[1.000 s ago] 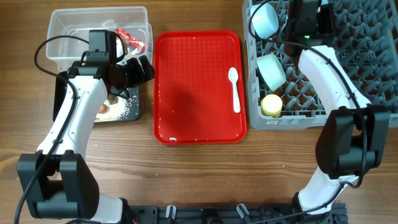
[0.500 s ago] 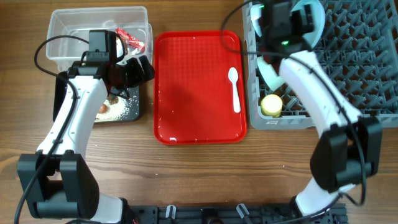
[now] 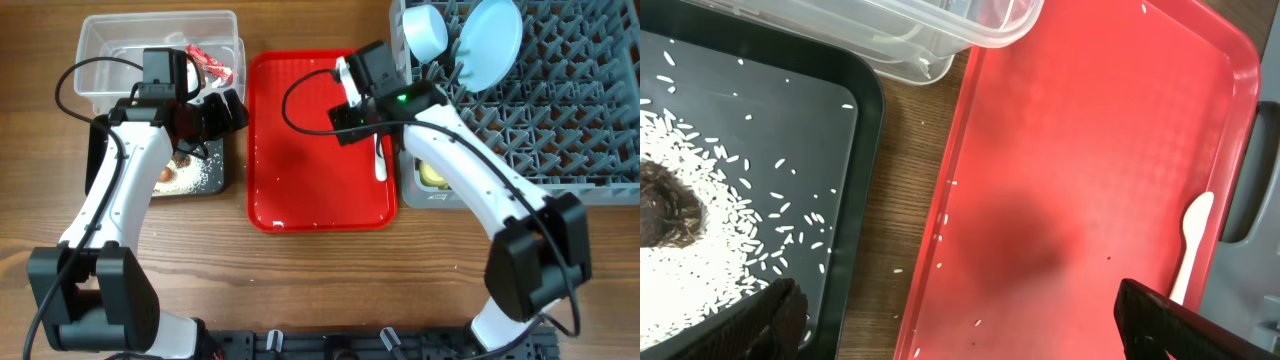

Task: Sort waste into correct bins and load items into the dishwasher rack
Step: 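Reach the right gripper to the white spoon and grasp it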

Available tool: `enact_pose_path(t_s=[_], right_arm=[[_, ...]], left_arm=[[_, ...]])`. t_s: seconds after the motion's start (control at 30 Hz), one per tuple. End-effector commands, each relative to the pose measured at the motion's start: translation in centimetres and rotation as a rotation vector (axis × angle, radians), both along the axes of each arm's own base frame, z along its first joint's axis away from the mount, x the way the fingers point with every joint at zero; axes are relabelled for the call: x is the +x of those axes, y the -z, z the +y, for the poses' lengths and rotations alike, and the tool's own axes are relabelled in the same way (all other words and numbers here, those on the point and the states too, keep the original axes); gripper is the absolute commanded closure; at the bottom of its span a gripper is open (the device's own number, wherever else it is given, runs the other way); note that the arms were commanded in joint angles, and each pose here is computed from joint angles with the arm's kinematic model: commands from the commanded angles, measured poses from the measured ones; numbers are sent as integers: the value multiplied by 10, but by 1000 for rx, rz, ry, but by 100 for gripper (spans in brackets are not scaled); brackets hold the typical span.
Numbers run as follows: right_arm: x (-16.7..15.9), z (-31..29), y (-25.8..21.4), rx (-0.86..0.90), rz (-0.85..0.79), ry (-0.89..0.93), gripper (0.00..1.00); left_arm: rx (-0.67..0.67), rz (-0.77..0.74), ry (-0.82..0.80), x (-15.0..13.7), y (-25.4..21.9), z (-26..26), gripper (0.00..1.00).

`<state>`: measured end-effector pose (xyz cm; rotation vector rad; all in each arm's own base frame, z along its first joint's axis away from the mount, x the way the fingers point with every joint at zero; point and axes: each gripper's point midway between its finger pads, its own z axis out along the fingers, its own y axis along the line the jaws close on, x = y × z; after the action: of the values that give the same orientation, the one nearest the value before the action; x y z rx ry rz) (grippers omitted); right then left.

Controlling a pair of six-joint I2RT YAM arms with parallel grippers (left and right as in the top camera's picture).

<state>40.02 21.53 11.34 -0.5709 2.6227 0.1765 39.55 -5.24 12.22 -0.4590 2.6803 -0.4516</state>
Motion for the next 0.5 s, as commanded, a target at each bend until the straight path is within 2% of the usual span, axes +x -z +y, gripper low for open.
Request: enact_pose_path(t_s=[0.0, 0.17, 0.33, 0.47], right_arm=[[-5, -14, 41, -53, 99, 89, 36], [-7, -33, 80, -166, 157, 168, 41], [-6, -48, 108, -196, 213, 197, 41], [-2, -50, 110, -172, 217, 209, 41]], left_arm=[[-1, -20, -3, 0, -7, 2, 0], [-1, -20, -3, 0, -7, 2, 0], [-1, -20, -2, 0, -7, 2, 0], [-1, -20, -3, 0, -7, 2, 0]])
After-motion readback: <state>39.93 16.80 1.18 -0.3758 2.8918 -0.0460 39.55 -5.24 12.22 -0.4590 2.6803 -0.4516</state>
